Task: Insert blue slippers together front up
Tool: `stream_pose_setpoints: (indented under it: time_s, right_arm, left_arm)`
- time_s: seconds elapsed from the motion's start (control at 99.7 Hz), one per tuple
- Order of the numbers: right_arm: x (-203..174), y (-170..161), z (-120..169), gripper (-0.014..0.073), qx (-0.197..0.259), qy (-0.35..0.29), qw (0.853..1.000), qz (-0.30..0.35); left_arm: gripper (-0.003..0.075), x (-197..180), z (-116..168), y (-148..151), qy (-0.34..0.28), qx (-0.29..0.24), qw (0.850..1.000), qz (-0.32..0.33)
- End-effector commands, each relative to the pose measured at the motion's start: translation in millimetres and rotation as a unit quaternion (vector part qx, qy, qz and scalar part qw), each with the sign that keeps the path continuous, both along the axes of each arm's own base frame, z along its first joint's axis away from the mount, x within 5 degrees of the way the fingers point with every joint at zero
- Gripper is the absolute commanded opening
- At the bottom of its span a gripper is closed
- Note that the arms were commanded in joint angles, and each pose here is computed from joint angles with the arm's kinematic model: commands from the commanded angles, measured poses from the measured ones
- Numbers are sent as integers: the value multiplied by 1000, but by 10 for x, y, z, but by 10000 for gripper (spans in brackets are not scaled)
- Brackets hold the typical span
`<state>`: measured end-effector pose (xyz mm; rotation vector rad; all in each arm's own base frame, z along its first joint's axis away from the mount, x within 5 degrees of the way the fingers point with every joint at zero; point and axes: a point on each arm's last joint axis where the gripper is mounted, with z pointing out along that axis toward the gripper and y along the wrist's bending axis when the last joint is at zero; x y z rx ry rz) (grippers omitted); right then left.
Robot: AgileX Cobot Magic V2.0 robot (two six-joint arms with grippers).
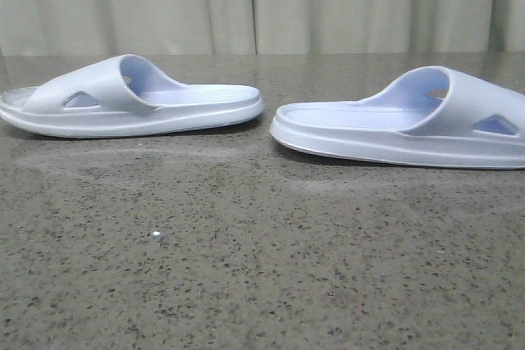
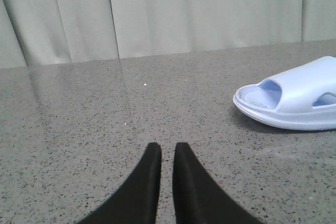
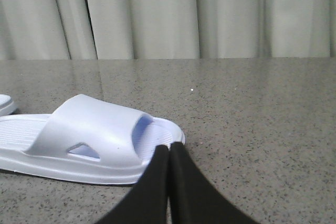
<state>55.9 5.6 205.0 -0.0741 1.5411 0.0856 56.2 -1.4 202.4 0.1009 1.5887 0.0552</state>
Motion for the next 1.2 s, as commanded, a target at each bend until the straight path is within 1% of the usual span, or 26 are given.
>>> stream_pose_setpoints:
  time_s: [0.0, 0.351, 0.471, 0.541, 0.612, 0.622, 0.632, 0.682, 0.702, 0.732, 0.782, 0.832, 0.902, 0.993, 1.063, 1.073, 1.123, 1.193]
  right_arm:
    - [-14, 4, 24, -107, 0, -45, 999, 3]
    - [-15, 5, 37, -107, 0, -52, 999, 3]
    - [-15, 5, 37, -107, 0, -52, 999, 3]
    - [-15, 5, 37, -107, 0, -52, 999, 3]
    - [-15, 5, 37, -106, 0, -52, 999, 3]
    - [-15, 5, 37, -106, 0, -52, 999, 3]
    - [-15, 5, 37, -106, 0, -52, 999, 3]
    - [-17, 5, 45, -106, 3, -53, 999, 3]
    - [-18, 4, 52, -106, 13, -53, 999, 4]
    - [-22, 3, 75, -106, 27, -54, 998, 5]
    - [-34, 0, 141, -106, 44, -57, 997, 6]
    - [-52, -2, 226, -106, 59, -63, 996, 7]
    - [-93, -6, 383, -106, 65, -73, 995, 8]
    - [-162, -13, 615, -106, 65, -73, 995, 9]
    - [-198, -16, 793, -103, 64, -61, 996, 8]
    - [-191, -15, 801, -102, 63, -53, 997, 8]
    - [-192, -15, 920, -81, 61, -39, 997, 7]
    - [-156, -11, 1081, -76, 71, -13, 997, 7]
  left_arm:
    - [16, -22, 61, -2, -51, -8, 999, -2]
    - [16, -23, 63, -3, -52, -8, 999, -2]
    - [16, -26, 99, -4, -72, -12, 997, -3]
    - [16, -31, 134, -2, -90, -44, 995, -5]
    - [15, -34, 151, 6, -98, -102, 990, -5]
    - [15, -34, 154, 9, -99, -122, 988, -5]
    - [15, -35, 159, 9, -99, -122, 988, -5]
    - [15, -35, 159, 18, -98, -181, 979, -5]
    - [15, -35, 158, 20, -97, -197, 976, -6]
    - [15, -35, 156, 25, -95, -235, 967, -6]
    - [15, -38, 174, 29, -94, -280, 955, -7]
    - [15, -46, 208, 20, -88, -310, 947, -14]
    - [15, -73, 305, -29, -63, -324, 943, -35]
    - [15, -121, 487, -105, -25, -328, 942, -68]
    - [15, -147, 688, -150, -5, -331, 940, -88]
    - [15, -140, 680, -155, 1, -331, 940, -88]
    - [15, -139, 834, -179, 14, -327, 940, -98]
    - [15, -88, 1008, -209, 43, -319, 941, -105]
